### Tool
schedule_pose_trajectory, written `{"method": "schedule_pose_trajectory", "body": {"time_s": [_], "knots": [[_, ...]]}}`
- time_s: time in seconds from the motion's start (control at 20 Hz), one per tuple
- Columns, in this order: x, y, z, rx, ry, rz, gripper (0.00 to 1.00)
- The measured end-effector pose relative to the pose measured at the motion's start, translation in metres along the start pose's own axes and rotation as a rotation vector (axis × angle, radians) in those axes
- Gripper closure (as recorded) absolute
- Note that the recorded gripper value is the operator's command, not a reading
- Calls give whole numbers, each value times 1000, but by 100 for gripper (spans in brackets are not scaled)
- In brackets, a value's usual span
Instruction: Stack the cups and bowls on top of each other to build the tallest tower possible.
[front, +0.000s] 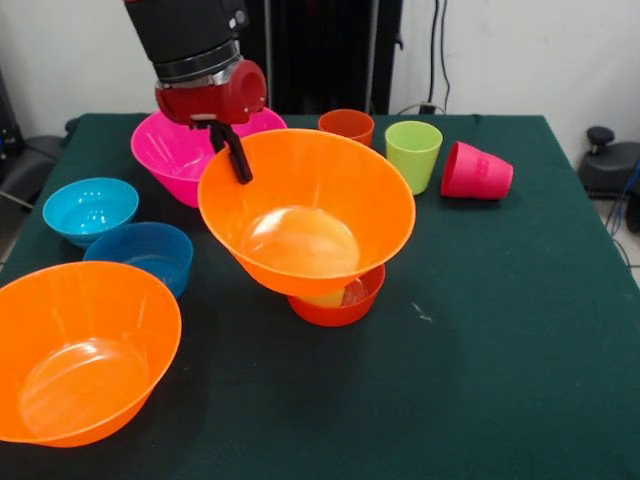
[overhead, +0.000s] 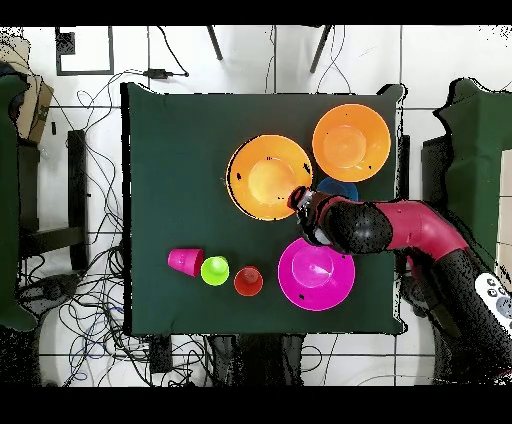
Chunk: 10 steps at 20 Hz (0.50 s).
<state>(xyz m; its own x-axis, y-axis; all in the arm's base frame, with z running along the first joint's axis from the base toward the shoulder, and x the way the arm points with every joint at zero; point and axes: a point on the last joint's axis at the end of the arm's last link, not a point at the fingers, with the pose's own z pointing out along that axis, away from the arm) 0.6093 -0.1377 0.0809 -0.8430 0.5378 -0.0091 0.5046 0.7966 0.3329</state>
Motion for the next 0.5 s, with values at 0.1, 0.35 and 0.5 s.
{"method": "schedule_pose_trajectory", "body": {"time_s": [0.1,0.35,0.5], "knots": [[1,2,2,-7,6,3,100],[8,7,8,-32,32,11,100],[14,11,12,-52,53,17,100]]}}
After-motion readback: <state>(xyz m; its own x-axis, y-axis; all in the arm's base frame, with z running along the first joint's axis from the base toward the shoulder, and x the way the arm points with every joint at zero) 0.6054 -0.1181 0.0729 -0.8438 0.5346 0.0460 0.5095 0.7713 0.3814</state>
